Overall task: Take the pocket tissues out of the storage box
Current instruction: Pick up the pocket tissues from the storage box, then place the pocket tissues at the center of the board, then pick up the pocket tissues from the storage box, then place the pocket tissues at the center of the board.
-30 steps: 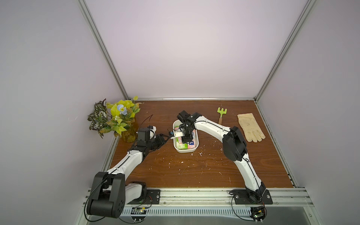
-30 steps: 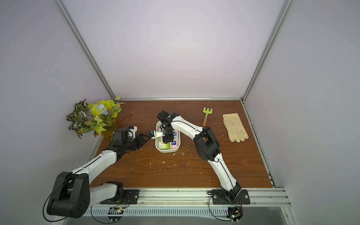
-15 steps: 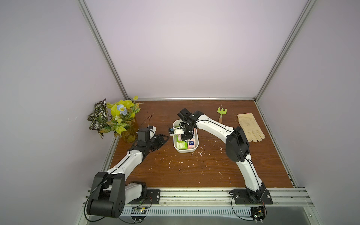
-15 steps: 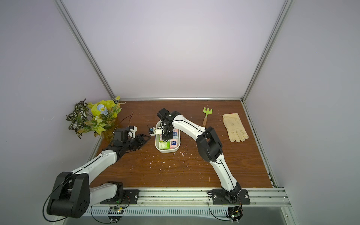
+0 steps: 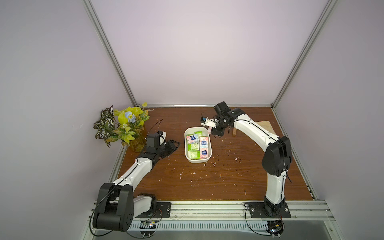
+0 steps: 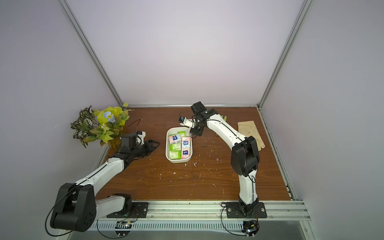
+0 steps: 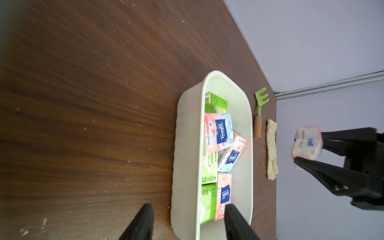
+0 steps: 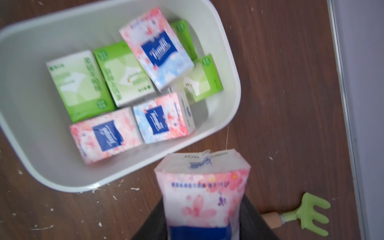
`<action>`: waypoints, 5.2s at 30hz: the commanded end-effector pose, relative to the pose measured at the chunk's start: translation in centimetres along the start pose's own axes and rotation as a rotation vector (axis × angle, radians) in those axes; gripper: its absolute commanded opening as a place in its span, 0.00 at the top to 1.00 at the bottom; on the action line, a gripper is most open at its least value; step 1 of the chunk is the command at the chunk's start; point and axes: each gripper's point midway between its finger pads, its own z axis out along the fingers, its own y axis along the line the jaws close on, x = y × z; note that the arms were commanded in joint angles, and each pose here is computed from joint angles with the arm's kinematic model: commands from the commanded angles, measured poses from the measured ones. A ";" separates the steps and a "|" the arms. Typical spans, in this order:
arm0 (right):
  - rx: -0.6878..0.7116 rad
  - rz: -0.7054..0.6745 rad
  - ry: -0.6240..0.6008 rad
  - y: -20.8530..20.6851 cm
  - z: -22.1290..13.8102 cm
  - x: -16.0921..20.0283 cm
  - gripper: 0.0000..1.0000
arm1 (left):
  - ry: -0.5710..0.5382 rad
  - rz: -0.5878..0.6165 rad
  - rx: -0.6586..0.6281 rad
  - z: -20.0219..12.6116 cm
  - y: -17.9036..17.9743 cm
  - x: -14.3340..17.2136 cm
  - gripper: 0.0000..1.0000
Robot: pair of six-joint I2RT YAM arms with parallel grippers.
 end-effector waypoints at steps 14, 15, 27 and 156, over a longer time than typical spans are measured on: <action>-0.040 -0.085 -0.014 1.3 3.6 5.3 0.49 | -0.003 0.023 -0.021 -0.1 0.0 -0.6 0.48; -0.050 -0.096 -0.018 1.6 3.9 5.2 0.49 | -0.001 0.022 -0.022 -0.1 0.0 -0.5 0.48; -0.175 -0.179 -0.015 4.6 6.0 5.0 0.46 | -0.003 0.022 -0.026 -0.3 0.2 -0.4 0.48; -0.008 -0.129 -0.101 4.7 -3.5 3.2 0.49 | 0.065 0.031 0.073 2.2 -1.2 0.1 0.41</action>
